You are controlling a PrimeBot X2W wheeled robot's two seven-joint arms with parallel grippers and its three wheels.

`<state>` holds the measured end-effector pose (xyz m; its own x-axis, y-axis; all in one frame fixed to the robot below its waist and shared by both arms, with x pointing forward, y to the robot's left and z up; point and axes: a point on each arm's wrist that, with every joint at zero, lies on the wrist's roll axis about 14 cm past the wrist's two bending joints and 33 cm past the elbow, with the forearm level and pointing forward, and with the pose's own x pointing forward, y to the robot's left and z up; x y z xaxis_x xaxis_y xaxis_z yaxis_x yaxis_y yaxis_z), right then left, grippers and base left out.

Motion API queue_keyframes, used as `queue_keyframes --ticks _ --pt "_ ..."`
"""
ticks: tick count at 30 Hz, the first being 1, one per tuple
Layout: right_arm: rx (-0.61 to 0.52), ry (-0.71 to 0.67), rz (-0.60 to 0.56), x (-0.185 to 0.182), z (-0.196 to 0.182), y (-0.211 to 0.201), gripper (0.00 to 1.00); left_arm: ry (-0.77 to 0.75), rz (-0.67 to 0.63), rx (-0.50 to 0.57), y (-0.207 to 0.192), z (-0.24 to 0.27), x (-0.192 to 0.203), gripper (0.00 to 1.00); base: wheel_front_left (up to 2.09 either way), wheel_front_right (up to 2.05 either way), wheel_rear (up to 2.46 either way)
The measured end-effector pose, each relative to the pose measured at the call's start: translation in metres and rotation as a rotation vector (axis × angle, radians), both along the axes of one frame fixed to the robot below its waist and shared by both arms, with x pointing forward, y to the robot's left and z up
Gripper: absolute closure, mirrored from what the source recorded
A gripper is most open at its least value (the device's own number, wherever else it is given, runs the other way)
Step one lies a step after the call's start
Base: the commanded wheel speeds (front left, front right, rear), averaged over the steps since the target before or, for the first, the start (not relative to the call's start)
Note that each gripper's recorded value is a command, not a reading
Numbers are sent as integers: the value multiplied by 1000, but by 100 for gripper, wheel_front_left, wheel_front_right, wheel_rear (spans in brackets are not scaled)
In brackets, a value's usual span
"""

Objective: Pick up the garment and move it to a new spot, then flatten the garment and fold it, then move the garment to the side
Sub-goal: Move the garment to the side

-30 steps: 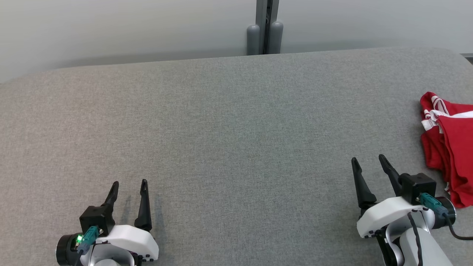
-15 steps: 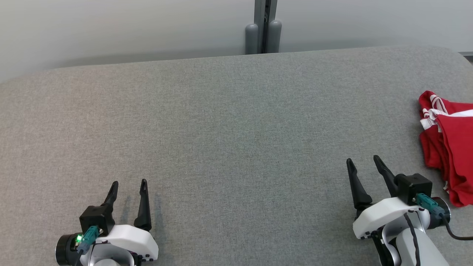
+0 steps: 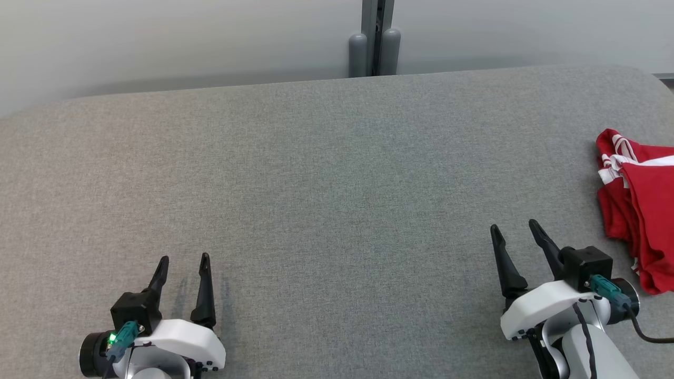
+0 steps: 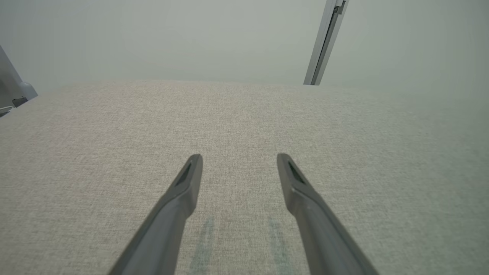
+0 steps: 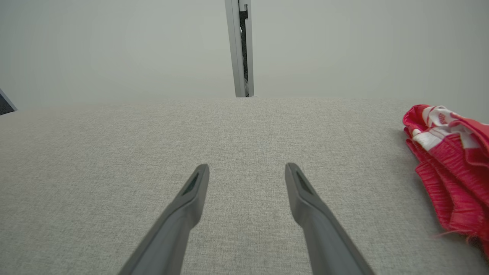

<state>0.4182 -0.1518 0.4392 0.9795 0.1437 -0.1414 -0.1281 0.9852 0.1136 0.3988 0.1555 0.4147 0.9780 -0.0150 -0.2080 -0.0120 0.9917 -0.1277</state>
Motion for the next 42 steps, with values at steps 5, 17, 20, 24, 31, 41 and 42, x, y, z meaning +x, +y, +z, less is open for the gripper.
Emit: queue_keyframes --ticks 5,17,20,24,31,41,42 --pt "3 5 5 -1 -2 3 100 12 -8 -25 -2 -4 -2 100 0 0 0" --pt "147 96 -69 -16 -20 -4 100 106 60 -162 4 -23 -18 100 0 0 0" --pt "200 104 -93 -18 -20 -6 100 106 81 -214 6 -20 -17 100 0 0 0" --pt "270 102 -121 -17 -15 -9 100 103 106 -283 8 -16 -15 100 0 0 0" --pt "384 108 -171 -19 -12 -16 100 100 144 -394 12 -11 -14 100 0 0 0" --pt "522 106 -212 -18 -5 -22 100 91 182 -528 16 -4 -12 100 0 0 0" --pt "536 104 -218 -19 -4 -23 100 88 186 -542 17 -3 -12 100 0 0 0"
